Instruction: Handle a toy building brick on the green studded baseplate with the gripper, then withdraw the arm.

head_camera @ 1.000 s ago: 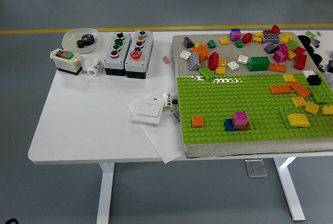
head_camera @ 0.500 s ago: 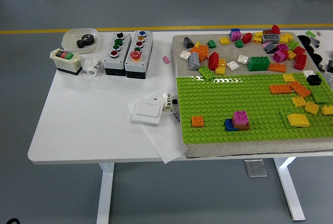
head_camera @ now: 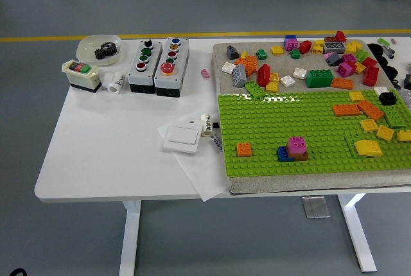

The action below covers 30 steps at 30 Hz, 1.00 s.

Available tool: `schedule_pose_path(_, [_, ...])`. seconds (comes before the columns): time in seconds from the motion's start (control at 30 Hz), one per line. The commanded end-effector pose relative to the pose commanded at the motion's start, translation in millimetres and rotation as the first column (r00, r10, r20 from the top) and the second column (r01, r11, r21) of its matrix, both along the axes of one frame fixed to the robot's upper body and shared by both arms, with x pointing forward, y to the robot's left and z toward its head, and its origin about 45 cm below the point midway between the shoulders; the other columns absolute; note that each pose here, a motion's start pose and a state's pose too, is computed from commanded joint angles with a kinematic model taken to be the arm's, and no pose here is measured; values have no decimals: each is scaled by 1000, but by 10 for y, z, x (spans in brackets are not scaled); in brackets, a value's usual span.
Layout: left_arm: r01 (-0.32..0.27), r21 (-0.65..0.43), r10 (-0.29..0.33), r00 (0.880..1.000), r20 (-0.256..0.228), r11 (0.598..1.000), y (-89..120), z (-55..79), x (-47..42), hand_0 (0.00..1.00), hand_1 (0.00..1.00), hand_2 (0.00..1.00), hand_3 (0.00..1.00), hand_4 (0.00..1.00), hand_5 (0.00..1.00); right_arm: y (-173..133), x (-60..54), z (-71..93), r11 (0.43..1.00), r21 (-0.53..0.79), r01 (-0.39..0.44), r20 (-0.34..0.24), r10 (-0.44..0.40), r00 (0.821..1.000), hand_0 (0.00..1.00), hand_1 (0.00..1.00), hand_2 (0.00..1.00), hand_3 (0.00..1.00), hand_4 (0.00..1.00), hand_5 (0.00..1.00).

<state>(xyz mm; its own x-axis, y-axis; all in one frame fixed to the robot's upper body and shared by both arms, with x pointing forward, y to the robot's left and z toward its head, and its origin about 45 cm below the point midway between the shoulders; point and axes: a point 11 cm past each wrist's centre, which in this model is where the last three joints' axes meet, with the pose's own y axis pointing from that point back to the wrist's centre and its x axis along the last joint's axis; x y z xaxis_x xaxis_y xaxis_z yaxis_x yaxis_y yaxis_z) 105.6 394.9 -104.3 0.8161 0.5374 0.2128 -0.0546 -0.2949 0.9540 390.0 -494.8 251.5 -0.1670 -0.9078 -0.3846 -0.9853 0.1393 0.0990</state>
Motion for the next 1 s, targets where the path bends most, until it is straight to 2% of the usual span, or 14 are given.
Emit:
schedule_pose_path(0.2, [1, 3, -1, 1000, 4, 1000, -5, -1, 6, 733, 746, 724, 597, 661, 598, -16, -15, -7, 1000, -8, 1, -1, -1, 1000, 948, 867, 875, 901, 998, 998])
schedule_pose_path(0.23, [2, 3, -2, 1000, 5, 1000, -8, -2, 6, 733, 745, 722, 597, 660, 597, -5, -15, -2, 1000, -19, -9, 1, 9, 1000, 980, 875, 888, 908, 998, 998])
schedule_pose_path(0.57, [15, -2, -15, 1000, 6, 1000, -44, -9, 21, 730, 744, 724, 597, 660, 598, 80, -10, 16, 994, -78, -79, 9, 80, 997, 998, 890, 911, 917, 998, 998])
schedule_pose_path(0.63, [17, -1, -17, 1000, 7, 1000, -45, -8, 27, 729, 741, 725, 597, 660, 597, 78, -15, 9, 994, -76, -80, 9, 81, 997, 998, 898, 924, 940, 998, 998])
schedule_pose_path(1.0, [12, -2, -12, 1000, 12, 1000, -42, -3, 44, 728, 739, 724, 597, 660, 598, 95, -13, -8, 995, -42, -90, 10, 91, 996, 998, 885, 919, 934, 998, 998])
